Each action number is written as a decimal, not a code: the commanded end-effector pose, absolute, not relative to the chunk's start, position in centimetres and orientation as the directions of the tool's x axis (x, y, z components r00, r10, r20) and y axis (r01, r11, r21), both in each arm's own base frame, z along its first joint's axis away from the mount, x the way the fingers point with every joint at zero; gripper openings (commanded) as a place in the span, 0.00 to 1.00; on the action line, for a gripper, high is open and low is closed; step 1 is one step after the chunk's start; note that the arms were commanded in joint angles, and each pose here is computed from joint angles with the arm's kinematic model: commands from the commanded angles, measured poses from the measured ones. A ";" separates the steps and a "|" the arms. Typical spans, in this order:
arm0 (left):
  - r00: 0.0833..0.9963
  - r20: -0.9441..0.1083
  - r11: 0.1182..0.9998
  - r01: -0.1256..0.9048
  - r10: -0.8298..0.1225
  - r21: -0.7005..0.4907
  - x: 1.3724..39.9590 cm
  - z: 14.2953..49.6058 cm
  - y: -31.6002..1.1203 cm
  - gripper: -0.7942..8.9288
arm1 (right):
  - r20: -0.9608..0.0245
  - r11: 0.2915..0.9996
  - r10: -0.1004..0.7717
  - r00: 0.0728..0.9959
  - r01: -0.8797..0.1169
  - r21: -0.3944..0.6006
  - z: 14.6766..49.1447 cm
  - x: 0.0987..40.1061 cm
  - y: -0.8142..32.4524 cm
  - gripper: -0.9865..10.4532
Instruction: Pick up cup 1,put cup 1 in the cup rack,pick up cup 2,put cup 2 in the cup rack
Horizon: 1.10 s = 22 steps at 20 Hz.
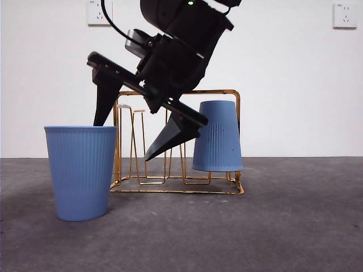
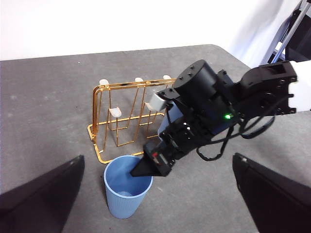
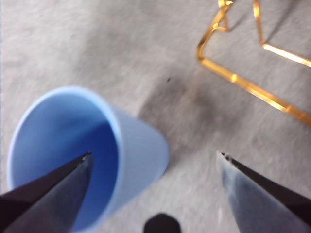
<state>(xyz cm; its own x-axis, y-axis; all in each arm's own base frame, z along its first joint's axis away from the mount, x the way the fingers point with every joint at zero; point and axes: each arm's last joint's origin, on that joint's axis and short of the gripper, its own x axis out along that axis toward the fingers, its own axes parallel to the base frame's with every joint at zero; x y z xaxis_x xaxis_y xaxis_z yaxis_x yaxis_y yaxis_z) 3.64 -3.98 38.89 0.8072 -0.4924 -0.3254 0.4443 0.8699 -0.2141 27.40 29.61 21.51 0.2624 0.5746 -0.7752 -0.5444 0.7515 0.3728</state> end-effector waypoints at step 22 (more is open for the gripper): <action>0.826 -0.070 0.779 0.496 -0.560 -0.382 4.1 41.6 -4.9 0.63 | -0.522 0.647 0.717 0.462 -0.720 0.251 37.0 21.9 24.7 0.08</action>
